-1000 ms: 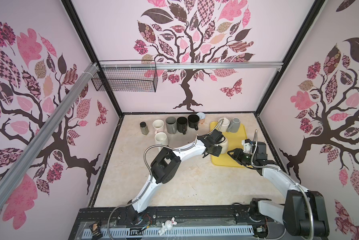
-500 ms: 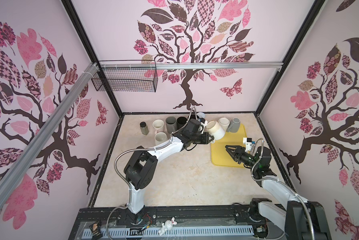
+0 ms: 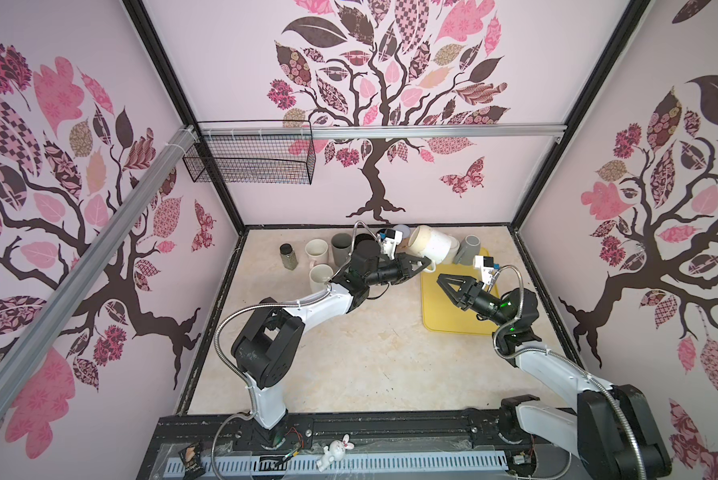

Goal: Turn the mug right side up

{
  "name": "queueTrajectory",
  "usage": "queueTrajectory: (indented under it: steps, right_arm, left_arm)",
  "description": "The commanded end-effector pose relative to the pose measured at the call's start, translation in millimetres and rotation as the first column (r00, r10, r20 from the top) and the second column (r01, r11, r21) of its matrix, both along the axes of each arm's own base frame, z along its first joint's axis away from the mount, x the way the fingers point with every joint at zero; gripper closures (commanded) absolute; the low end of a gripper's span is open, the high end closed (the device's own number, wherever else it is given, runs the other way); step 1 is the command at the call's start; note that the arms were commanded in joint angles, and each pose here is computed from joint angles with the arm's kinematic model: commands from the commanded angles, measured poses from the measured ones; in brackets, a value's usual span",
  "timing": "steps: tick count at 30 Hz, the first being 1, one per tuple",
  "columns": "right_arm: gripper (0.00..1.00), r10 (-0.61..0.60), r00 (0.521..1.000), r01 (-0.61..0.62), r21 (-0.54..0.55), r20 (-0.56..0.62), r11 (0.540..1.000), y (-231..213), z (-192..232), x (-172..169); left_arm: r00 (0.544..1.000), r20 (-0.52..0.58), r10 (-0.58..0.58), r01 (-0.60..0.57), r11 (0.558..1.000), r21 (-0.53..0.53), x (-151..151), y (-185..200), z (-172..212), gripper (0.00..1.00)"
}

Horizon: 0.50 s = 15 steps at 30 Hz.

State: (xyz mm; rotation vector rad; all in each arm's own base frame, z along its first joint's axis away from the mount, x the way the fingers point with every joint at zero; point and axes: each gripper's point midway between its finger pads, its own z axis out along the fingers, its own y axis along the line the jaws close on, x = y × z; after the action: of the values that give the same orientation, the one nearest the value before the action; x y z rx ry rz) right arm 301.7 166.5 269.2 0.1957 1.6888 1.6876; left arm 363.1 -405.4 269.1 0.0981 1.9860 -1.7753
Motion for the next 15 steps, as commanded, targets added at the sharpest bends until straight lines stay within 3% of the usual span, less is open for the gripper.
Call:
queueTrajectory:
  steps: [1,4,15]
  right_arm:
    - [0.54,-0.011,0.998,0.009,0.032,0.054,0.999,0.1,24.7,6.2]
    - [0.54,-0.031,1.000,0.031,0.022,0.006,0.999,-1.2,18.5,13.4]
    - [0.57,-0.030,1.000,0.030,0.068,0.005,0.997,0.7,44.6,29.2]
  left_arm:
    - [0.988,0.154,-0.021,0.053,0.977,-0.207,-19.2,9.9,76.0,1.00]
    - [0.987,0.156,-0.028,0.062,0.974,-0.217,-23.8,11.8,82.0,1.00]
    - [0.985,0.159,-0.070,0.108,0.962,-0.249,-46.2,1.7,93.8,1.00]
